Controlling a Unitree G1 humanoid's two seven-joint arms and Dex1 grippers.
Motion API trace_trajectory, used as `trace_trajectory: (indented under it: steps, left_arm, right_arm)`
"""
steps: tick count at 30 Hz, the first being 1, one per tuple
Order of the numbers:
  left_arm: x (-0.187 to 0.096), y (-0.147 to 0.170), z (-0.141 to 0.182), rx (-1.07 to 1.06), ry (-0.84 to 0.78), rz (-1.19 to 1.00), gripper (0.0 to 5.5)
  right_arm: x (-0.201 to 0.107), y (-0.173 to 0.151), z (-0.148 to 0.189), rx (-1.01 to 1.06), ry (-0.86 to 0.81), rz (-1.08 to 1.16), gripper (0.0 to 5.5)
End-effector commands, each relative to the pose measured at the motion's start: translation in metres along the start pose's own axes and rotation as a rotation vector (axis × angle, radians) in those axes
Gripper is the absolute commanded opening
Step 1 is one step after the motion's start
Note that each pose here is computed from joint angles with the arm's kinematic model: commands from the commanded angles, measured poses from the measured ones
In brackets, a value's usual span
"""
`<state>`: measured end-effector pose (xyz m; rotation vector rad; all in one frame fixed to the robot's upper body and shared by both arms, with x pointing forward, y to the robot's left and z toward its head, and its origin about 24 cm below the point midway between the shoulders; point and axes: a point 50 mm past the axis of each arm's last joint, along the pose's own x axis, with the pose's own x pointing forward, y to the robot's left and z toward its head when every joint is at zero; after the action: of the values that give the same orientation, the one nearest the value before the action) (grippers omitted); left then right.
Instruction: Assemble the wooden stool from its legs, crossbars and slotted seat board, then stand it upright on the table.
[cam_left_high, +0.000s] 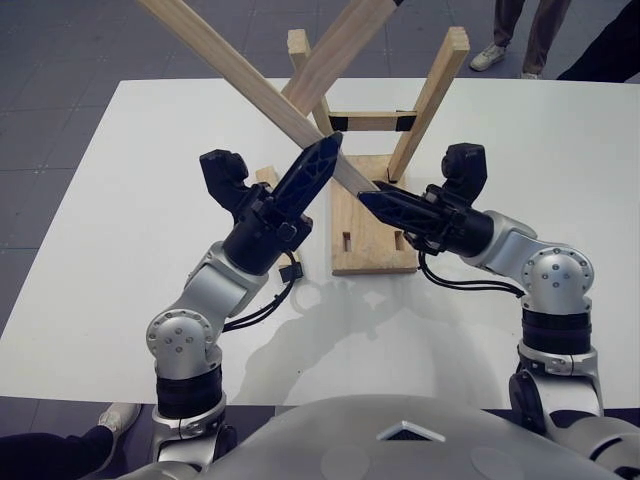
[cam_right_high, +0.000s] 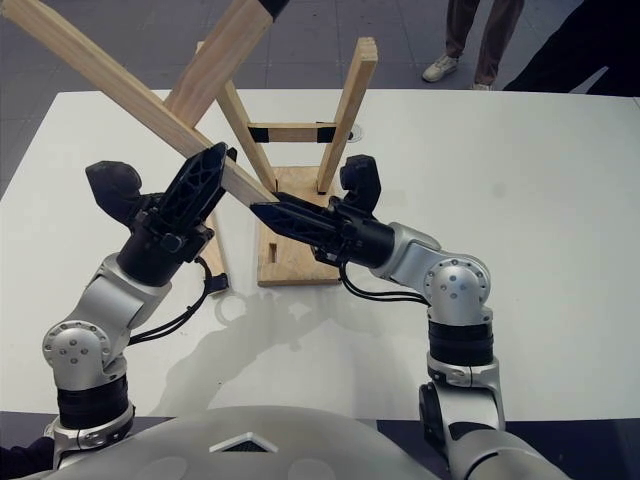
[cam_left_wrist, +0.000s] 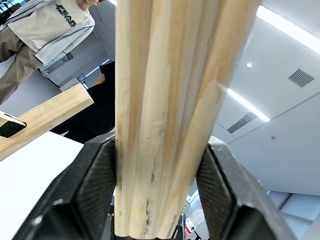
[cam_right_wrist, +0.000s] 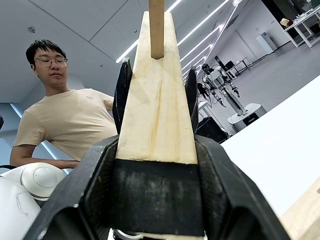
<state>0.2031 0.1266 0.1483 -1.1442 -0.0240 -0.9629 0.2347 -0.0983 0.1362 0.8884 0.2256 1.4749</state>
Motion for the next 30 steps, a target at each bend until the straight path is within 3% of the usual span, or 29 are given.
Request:
trace_trajectory:
  steps: [1, 7, 17, 20, 26, 30]
  left_arm:
    - [-0.001, 0.0, 0.005, 0.0, -0.042, -0.006, 2.2]
    - [-0.003, 0.001, 0.001, 0.001, -0.018, 0.001, 2.08]
    - [-0.006, 0.006, 0.011, 0.075, -0.028, 0.029, 2.06]
    - [-0.009, 0.011, 0.019, 0.2, 0.023, 0.067, 2.06]
    - [-0.006, 0.015, 0.018, 0.561, 0.314, 0.098, 2.06]
    - [0.005, 0.008, 0.028, 0.698, 0.329, 0.054, 2.06]
  right_arm:
    - [0.002, 0.0, 0.007, -0.007, -0.017, -0.006, 2.54]
    - [0.004, 0.0, 0.009, 0.002, -0.018, -0.017, 3.68]
    - [-0.022, 0.001, 0.002, -0.041, 0.088, -0.1, 3.7]
    - [-0.031, 0.0, 0.007, -0.056, 0.086, -0.134, 3.7]
    - [-0.039, -0.005, 0.01, -0.08, 0.087, -0.186, 3.7]
    - [-0.045, -0.007, 0.015, -0.099, 0.083, -0.219, 3.7]
